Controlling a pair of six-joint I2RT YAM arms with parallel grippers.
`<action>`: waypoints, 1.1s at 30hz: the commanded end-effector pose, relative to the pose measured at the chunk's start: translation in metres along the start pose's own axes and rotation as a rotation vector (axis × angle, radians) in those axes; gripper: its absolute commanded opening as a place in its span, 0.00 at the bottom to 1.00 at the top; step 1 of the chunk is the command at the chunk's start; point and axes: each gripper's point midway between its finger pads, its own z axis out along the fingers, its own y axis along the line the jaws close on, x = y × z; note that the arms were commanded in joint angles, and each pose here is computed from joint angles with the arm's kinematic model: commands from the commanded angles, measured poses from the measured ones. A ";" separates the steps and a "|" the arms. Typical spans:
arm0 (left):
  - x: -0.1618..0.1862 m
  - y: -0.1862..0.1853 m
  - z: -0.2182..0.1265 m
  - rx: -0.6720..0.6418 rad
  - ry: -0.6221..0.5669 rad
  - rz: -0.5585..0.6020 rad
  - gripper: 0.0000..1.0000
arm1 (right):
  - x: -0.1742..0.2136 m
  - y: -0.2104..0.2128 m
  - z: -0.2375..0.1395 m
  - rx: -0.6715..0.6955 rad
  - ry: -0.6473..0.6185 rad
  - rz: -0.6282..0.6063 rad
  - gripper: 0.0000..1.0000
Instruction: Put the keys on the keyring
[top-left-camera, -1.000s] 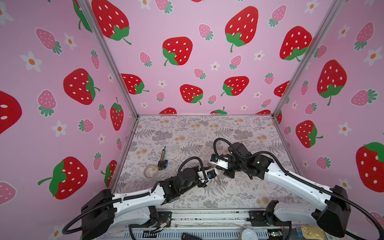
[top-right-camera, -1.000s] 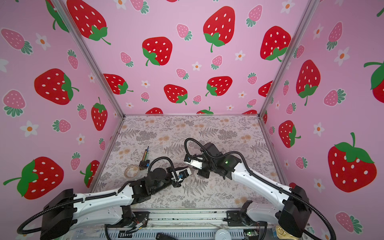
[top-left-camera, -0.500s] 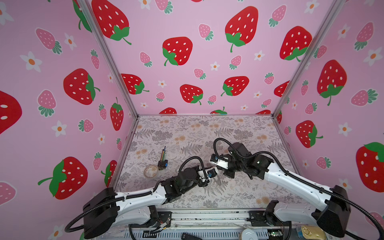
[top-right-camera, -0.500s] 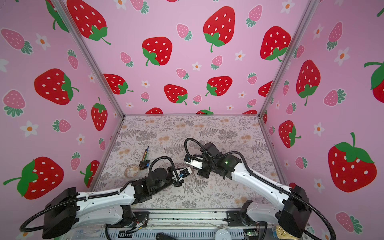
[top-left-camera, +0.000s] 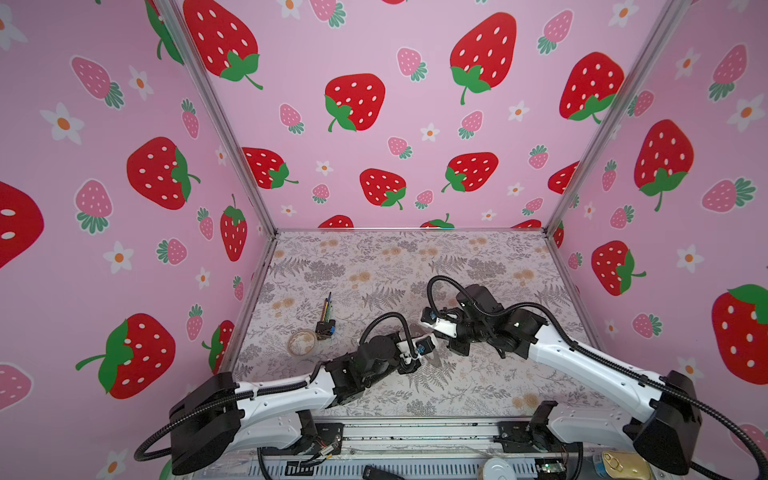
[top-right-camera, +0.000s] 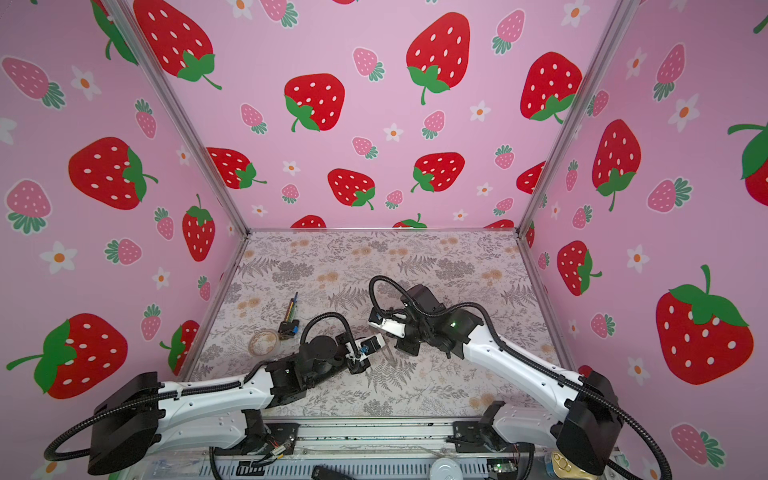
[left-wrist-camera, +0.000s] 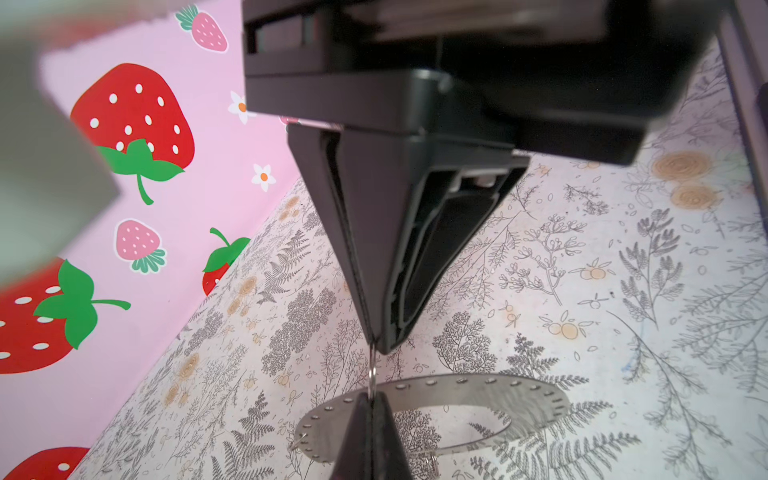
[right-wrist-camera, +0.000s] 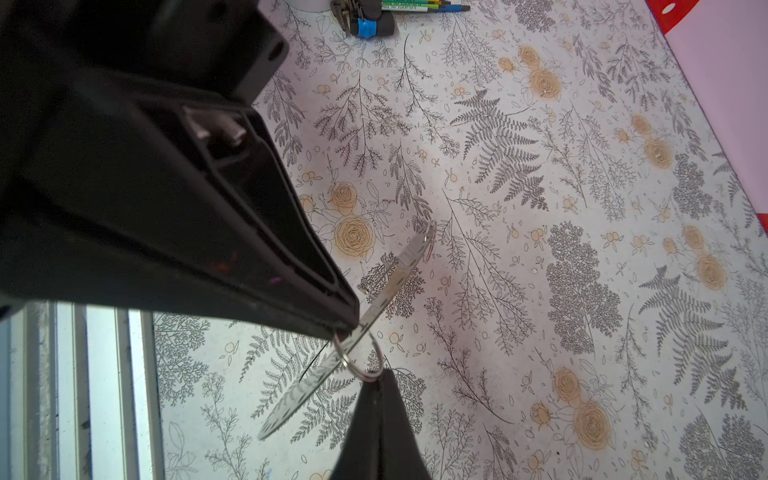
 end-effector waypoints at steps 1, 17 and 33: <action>-0.023 0.006 -0.003 0.000 -0.085 -0.020 0.00 | -0.017 -0.001 -0.016 0.029 -0.066 -0.095 0.23; -0.057 0.026 -0.040 0.209 -0.403 -0.237 0.00 | -0.046 -0.014 -0.080 0.343 -0.528 -0.126 0.33; -0.078 0.048 -0.041 0.270 -0.457 -0.268 0.00 | -0.047 -0.016 -0.058 0.275 -0.540 0.001 0.36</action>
